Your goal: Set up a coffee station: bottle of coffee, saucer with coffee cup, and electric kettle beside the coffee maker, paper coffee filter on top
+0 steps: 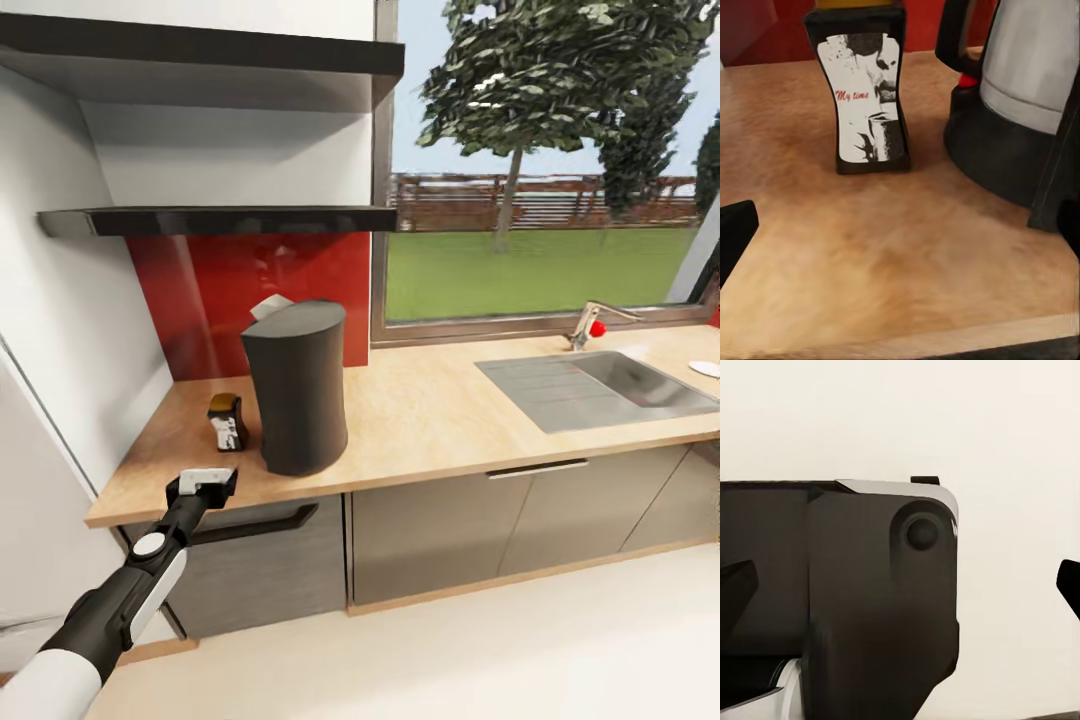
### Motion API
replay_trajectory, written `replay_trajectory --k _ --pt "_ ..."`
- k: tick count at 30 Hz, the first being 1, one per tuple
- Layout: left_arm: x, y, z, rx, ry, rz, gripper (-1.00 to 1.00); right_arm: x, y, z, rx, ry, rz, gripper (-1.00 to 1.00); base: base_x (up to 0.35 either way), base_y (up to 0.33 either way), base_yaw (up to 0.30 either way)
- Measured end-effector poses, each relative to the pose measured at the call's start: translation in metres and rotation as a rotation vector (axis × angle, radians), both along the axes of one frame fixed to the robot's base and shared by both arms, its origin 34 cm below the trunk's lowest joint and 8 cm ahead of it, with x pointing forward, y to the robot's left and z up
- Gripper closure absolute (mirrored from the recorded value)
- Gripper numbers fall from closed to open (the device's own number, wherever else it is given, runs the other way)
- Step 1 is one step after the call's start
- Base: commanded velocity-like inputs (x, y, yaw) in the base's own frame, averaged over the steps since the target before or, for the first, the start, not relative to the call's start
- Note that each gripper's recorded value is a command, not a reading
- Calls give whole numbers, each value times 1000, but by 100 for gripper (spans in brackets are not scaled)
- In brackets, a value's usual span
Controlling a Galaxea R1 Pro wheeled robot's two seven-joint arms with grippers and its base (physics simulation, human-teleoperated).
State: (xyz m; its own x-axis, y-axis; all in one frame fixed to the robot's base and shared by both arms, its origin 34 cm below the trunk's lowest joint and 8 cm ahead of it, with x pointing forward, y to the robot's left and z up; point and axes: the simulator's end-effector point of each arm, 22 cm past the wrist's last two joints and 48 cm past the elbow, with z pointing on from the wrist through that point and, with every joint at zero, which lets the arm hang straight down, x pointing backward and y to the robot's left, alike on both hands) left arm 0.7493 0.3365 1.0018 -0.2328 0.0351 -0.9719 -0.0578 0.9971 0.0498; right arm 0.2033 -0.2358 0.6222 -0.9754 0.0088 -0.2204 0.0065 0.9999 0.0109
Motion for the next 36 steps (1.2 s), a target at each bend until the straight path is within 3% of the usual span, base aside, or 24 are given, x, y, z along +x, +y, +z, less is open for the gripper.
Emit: replay_trajectory --k 2,4,6,8,9,11,15,19,22,26,31,34,36 --pt "-3 -5 -1 -4 -7 -24 -100 0 0 0 0 0 0 -100 -55 -3 0" --pt "-9 -19 -3 -13 -23 -84 -100 0 0 0 0 0 0 -100 -28 -2 0" --pt "-20 -39 -4 -29 -47 -177 -100 0 0 0 0 0 0 -100 -14 -1 0" --pt "-40 -69 -8 -56 -72 -320 -100 0 0 0 0 0 0 -100 -6 0 0" --pt "-46 -76 -10 -62 -74 -356 -100 0 0 0 0 0 0 -100 -4 0 0" --pt "-65 -96 -14 -77 -71 -485 -100 0 0 0 0 0 0 -100 -2 0 0" --pt "-92 -115 -19 -88 -49 -658 -100 0 0 0 0 0 0 -100 0 0 0" --pt "-112 -121 -31 -100 -12 -748 -100 0 0 0 0 0 1 -100 0 0 0" --pt "-135 -121 -55 -121 48 -775 -100 0 0 0 0 0 2 -100 0 0 0" --pt "-170 -113 -106 -163 167 -754 -100 0 1 0 0 0 4 -100 0 0 0" --pt "-228 -81 -191 -223 387 -657 -100 0 0 0 0 1 -1 -100 0 0 0" --pt "-279 -49 -246 -249 555 -550 -100 -1 0 0 0 2 0 -100 0 0 0" --pt "-303 -29 -269 -242 627 -477 -100 -1 1 0 2 2 4 -100 0 0 0"
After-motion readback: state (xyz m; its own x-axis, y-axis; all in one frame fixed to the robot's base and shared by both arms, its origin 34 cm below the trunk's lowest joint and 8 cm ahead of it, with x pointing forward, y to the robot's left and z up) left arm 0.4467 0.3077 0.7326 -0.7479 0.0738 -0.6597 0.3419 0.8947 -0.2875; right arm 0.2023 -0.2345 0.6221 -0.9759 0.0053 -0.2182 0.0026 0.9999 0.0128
